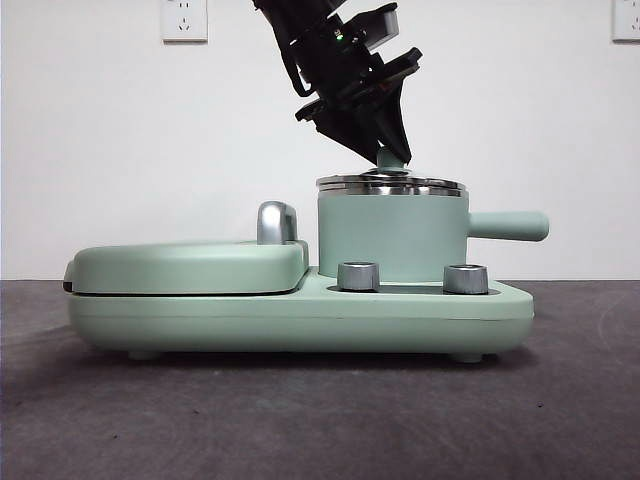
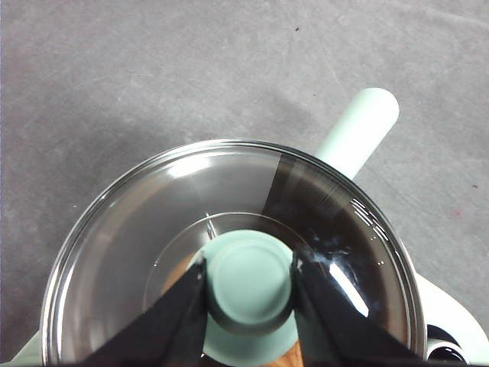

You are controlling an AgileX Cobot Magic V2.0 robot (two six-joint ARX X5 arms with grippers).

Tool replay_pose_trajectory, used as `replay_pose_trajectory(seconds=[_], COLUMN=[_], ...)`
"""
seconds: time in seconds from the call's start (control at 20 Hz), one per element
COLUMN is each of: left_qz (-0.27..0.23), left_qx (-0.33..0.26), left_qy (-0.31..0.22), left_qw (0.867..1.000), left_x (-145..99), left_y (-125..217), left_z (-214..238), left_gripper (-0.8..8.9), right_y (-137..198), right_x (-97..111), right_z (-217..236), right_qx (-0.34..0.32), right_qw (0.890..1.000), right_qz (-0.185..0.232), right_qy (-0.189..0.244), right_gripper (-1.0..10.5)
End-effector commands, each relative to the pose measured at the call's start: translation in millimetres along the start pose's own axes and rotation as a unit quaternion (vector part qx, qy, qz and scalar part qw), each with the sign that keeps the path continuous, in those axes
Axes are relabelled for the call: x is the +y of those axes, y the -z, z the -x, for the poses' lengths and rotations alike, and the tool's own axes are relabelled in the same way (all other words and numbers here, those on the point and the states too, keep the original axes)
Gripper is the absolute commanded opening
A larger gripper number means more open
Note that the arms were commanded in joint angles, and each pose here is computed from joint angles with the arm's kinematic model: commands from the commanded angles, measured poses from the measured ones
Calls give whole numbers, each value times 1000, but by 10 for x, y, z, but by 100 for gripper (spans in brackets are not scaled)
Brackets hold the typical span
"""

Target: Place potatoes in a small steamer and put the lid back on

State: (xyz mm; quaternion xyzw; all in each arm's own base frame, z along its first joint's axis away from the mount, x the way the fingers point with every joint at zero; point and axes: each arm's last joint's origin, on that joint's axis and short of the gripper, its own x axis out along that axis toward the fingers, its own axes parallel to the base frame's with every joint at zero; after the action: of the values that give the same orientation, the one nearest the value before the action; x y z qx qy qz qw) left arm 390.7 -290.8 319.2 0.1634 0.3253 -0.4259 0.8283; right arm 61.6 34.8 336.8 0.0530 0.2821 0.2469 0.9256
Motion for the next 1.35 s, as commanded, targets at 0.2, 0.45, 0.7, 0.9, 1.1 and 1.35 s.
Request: replay_pose_trajectory(seconds=[0.2,0.45,0.7,0.9,1.1,1.35], left_qz=[-6,-39,-66,-76,-84,-95], left_qx=[-8,-16,-6,-6,-19,-15], left_qy=[2,51,49,49,77,82], left_qw=[1000,998,997,996,993,992], left_x=[14,9,53,70,101,146], left_y=[-24,-1,32,38,42,82], left_z=[-97,-151,-139,-136,-127,-178], left_gripper=[15,14,14,15,15,15], right_y=[-21,-20,-20,-20,-21,-21], right_x=[9,9,9,9,9,9], right_z=[7,7,7,7,7,8], right_qx=[-6,-5,-5,-5,-6,-5], right_qw=[1000,1000,1000,1000,1000,1000], right_qz=[-5,-5,-5,-5,-5,-5], right_qy=[-3,-3,-3,-3,-3,-4], right_gripper=[463,463,463,463,463,463])
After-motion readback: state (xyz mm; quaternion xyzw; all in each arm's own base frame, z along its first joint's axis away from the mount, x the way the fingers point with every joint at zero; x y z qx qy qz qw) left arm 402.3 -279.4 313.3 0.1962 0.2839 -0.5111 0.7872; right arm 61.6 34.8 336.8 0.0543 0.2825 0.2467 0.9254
